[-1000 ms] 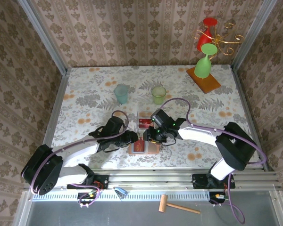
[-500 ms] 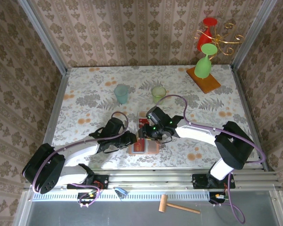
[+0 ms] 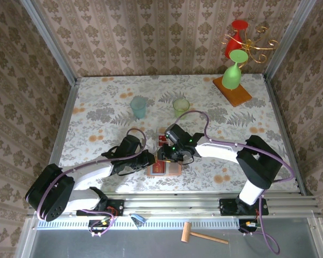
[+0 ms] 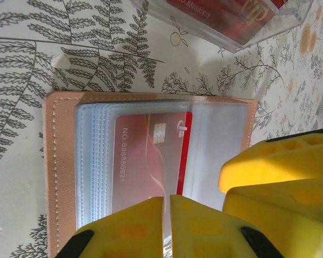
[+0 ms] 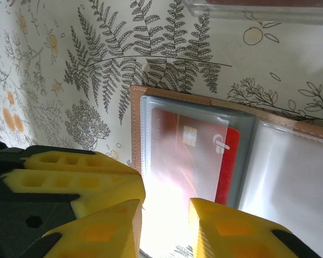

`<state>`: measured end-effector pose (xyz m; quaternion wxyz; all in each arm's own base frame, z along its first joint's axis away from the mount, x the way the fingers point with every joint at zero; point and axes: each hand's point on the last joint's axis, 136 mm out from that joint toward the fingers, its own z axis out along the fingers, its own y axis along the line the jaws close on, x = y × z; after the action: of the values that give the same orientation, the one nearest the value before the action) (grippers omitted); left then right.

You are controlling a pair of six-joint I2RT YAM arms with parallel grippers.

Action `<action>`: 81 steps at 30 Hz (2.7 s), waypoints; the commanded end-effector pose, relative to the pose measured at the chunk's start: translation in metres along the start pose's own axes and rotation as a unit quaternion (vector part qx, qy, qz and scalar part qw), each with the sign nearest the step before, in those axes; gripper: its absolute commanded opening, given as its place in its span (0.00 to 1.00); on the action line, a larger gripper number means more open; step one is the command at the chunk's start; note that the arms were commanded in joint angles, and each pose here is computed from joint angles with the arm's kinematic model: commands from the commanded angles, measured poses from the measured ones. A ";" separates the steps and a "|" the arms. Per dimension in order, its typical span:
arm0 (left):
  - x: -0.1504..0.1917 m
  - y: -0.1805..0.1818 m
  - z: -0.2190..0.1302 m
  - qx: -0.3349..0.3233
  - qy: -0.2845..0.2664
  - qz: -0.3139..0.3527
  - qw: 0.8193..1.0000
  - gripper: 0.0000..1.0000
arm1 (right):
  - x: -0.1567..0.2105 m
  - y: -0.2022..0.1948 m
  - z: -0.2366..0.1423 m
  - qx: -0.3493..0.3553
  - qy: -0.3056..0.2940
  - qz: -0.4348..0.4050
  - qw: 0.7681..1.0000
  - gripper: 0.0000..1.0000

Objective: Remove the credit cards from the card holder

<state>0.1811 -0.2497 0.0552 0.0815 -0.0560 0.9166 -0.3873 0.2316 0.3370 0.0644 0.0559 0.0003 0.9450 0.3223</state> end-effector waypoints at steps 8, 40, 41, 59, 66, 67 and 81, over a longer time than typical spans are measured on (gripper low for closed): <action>0.003 0.006 0.005 -0.002 0.009 -0.008 1.000 0.09 | 0.010 -0.011 0.017 0.006 0.021 0.012 1.000 0.27; 0.008 0.023 0.011 -0.024 0.017 -0.019 0.999 0.08 | 0.017 -0.027 0.027 0.033 0.037 0.018 0.999 0.32; 0.008 0.023 0.011 -0.024 0.017 -0.019 0.999 0.08 | 0.018 -0.027 0.027 0.034 0.038 0.018 0.999 0.32; 0.009 0.026 0.012 -0.028 0.018 -0.022 0.999 0.08 | 0.015 -0.033 0.017 0.064 0.028 0.007 0.998 0.39; 0.009 0.026 0.012 -0.027 0.018 -0.021 0.999 0.08 | 0.007 -0.024 0.007 0.058 0.008 -0.006 0.998 0.39; 0.009 0.026 0.012 -0.028 0.018 -0.021 0.999 0.08 | 0.006 -0.023 0.006 0.057 0.007 -0.007 0.998 0.39; 0.009 0.028 0.013 -0.028 0.017 -0.023 0.999 0.08 | 0.003 -0.023 0.007 0.063 0.007 -0.018 0.998 0.39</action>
<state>0.1740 -0.2449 0.0320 0.0598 -0.0622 0.9250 -0.3700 0.2253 0.3239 0.0367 0.0414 -0.0088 0.9625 0.2681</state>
